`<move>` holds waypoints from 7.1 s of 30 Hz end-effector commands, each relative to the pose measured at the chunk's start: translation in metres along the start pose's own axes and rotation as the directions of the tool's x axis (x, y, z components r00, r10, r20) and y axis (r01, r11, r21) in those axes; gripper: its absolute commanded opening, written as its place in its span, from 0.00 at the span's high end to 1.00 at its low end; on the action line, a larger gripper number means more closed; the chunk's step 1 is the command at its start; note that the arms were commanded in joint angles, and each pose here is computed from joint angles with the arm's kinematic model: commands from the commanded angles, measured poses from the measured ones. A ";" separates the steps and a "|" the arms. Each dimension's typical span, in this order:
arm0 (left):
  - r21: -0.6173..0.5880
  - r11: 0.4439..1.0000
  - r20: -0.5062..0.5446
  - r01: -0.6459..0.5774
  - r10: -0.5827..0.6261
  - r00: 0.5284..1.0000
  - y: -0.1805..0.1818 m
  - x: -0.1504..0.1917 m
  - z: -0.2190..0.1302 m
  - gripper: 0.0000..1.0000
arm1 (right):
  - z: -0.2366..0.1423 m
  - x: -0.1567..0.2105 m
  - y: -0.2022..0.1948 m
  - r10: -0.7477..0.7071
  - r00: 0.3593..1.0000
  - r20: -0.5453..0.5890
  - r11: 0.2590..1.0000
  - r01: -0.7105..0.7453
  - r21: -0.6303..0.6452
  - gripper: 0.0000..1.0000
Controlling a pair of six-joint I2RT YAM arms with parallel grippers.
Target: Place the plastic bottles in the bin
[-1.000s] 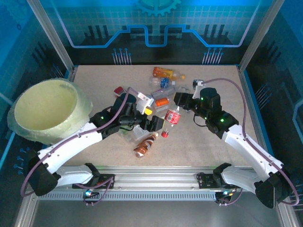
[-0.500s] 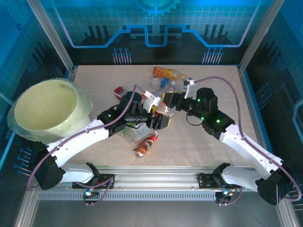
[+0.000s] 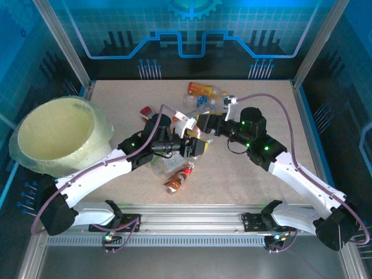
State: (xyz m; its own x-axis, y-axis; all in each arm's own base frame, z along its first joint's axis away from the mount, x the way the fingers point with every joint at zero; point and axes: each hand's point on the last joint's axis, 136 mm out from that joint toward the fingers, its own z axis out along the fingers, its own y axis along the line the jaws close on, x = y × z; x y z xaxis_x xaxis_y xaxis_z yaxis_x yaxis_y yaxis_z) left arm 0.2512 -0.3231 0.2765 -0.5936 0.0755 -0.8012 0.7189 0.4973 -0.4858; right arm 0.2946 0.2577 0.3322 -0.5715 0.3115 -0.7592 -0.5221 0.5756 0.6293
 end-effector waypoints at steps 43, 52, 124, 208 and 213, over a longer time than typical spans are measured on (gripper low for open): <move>-0.928 0.316 0.362 0.197 0.639 0.678 0.039 -0.165 -0.339 0.51 | -0.033 -0.010 -0.006 -0.269 0.962 0.035 0.957 0.264 0.119 0.00; -0.891 0.025 0.359 0.453 0.650 0.670 0.104 -0.145 -0.421 0.50 | -0.031 -0.010 -0.004 -0.273 0.962 0.021 0.957 0.269 0.108 0.00; -0.602 0.143 0.799 0.786 0.131 0.587 0.217 -0.083 -0.420 0.01 | -0.060 0.013 -0.089 -0.017 1.000 0.000 0.898 0.015 0.440 0.00; -0.852 0.452 -0.166 0.266 -0.713 0.681 0.290 0.185 -0.072 0.28 | -0.075 0.046 -0.103 -0.023 0.992 -0.127 0.890 0.079 0.450 0.00; -0.854 0.441 -0.145 0.275 -0.710 0.689 0.291 0.184 -0.072 0.36 | -0.055 0.051 -0.067 -0.105 0.970 -0.219 0.952 0.162 0.258 0.00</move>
State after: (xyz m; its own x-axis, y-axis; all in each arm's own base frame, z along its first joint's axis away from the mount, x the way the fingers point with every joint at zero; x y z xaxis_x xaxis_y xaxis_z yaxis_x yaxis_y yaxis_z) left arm 0.3253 -0.1008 0.0159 -0.9755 -0.1539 -0.1575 -0.1368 0.9840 -0.1143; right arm 0.2752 0.1680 0.2390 -0.6554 0.1782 -0.7339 -0.2580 0.8605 0.4393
